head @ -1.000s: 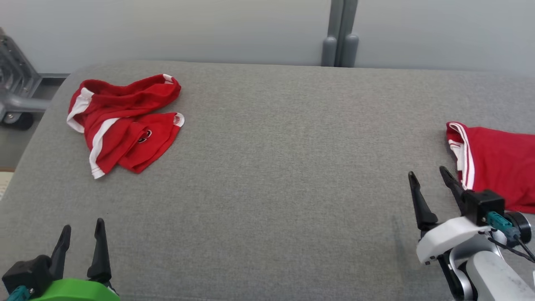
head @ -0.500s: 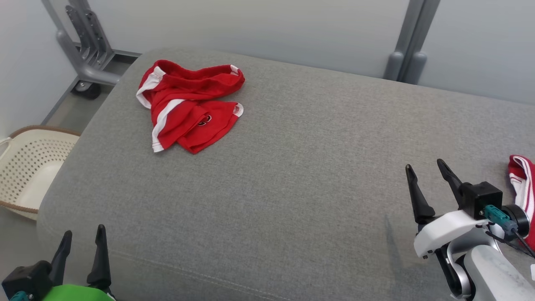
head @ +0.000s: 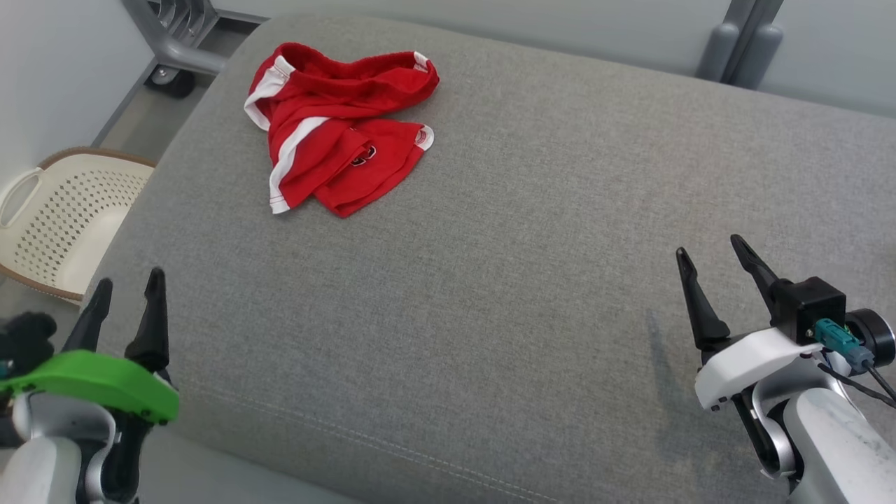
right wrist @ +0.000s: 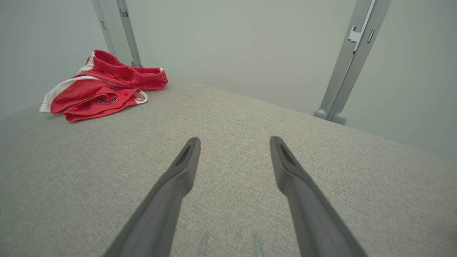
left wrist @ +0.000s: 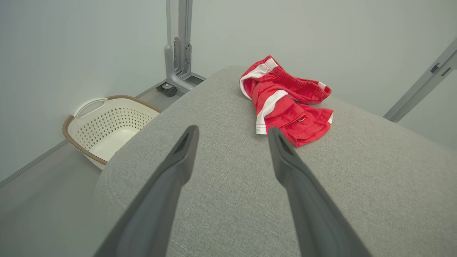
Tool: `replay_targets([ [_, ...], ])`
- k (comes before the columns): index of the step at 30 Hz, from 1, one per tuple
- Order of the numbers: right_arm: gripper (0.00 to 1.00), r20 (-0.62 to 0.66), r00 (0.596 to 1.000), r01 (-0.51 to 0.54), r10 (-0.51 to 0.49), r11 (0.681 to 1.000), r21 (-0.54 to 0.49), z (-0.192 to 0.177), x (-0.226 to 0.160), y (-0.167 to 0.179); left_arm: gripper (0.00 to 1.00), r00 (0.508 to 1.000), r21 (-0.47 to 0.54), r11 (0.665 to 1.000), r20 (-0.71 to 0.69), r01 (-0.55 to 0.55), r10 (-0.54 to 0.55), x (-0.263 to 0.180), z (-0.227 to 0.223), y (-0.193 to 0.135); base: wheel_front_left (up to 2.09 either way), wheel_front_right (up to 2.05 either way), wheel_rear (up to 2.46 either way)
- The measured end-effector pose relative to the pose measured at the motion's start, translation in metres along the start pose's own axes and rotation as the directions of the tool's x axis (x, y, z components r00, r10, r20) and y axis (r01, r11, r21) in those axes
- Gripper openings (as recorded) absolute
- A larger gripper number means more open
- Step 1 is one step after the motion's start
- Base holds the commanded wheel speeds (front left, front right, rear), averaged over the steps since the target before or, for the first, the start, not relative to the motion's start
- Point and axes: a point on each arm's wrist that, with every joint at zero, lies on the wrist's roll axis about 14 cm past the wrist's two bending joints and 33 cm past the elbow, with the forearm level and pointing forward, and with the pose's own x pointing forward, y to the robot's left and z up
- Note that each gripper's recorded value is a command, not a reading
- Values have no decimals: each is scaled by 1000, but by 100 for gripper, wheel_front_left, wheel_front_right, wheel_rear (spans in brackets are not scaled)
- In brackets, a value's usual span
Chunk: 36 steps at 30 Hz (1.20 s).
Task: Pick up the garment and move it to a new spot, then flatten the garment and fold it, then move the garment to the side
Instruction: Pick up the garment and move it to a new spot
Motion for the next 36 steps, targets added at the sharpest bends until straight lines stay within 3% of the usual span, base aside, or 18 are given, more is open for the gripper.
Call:
replay_targets([
  [5,100,-47,999,0,0,1000,-3,-17,9,-11,100,990,3,998,-127,59,-58,48,-9,-29,0,0,0],
  [7,100,-54,999,1,-1,1000,-2,-20,12,-14,100,986,-42,997,-155,59,-65,64,-10,-35,0,0,0],
  [16,100,-64,997,44,-46,999,-26,-28,19,-44,100,955,-37,999,-295,22,-32,119,-38,-40,0,0,0],
  [19,100,-60,996,66,-68,997,-31,-29,22,-56,100,946,-17,1000,-324,21,-26,136,-47,-42,0,0,0],
  [29,100,-51,986,154,-156,987,-47,-39,31,-102,100,916,-130,992,-396,5,-56,186,-92,-70,0,0,0],
  [36,100,-61,979,189,-192,980,-54,-53,38,-122,100,895,-114,993,-444,4,-54,210,-122,-78,0,0,0],
])
